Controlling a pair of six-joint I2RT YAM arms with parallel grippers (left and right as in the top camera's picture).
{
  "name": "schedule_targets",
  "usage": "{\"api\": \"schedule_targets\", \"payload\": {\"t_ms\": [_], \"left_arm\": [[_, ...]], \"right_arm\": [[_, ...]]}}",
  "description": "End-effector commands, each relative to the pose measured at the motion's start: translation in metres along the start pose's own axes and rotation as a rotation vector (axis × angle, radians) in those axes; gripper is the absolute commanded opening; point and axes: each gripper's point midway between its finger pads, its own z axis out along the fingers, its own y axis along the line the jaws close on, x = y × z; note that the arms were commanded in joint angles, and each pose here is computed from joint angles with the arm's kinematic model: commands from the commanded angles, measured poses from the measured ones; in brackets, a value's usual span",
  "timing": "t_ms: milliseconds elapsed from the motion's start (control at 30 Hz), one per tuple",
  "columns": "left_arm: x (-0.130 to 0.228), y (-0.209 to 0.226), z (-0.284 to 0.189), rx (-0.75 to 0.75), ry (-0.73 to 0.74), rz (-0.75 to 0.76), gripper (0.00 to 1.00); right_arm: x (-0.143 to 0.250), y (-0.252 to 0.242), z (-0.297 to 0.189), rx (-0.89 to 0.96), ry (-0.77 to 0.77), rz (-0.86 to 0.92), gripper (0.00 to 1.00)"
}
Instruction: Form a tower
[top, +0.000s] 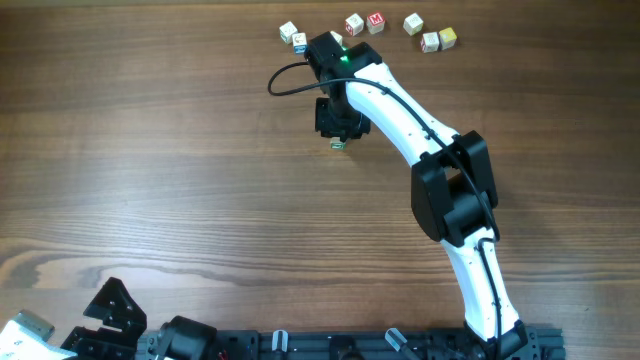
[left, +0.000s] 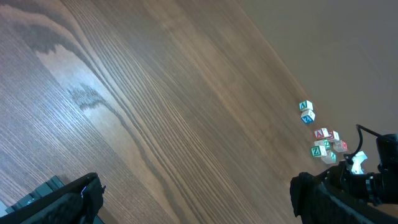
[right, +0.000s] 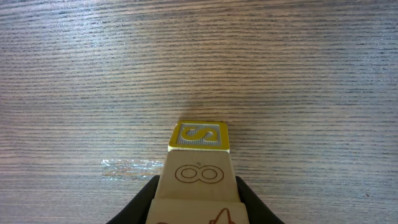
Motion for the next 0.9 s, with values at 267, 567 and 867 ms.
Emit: {"api": "schedule_targets", "payload": {"t_ms": [267,567,867], "left_arm": [[-0.0020,0.0019,-0.0003,-0.007,-0.017,-0.014,1.00],[-0.0020,0.0019,-0.0003,-0.007,-0.017,-0.014,1.00],[-0.0020,0.0019,-0.0003,-0.007,-0.017,-0.014,1.00]], "right_arm": [[-0.0035,0.0051,-0.0076,-0.029,-0.010,-0.007,0.33],[-0.0041,0.0055,-0.0076,-0.031,-0.013,-0.007,0.51],[-0.0043,0.0056,-0.0076,-0.031,-0.014,-0.007,0.70]]}}
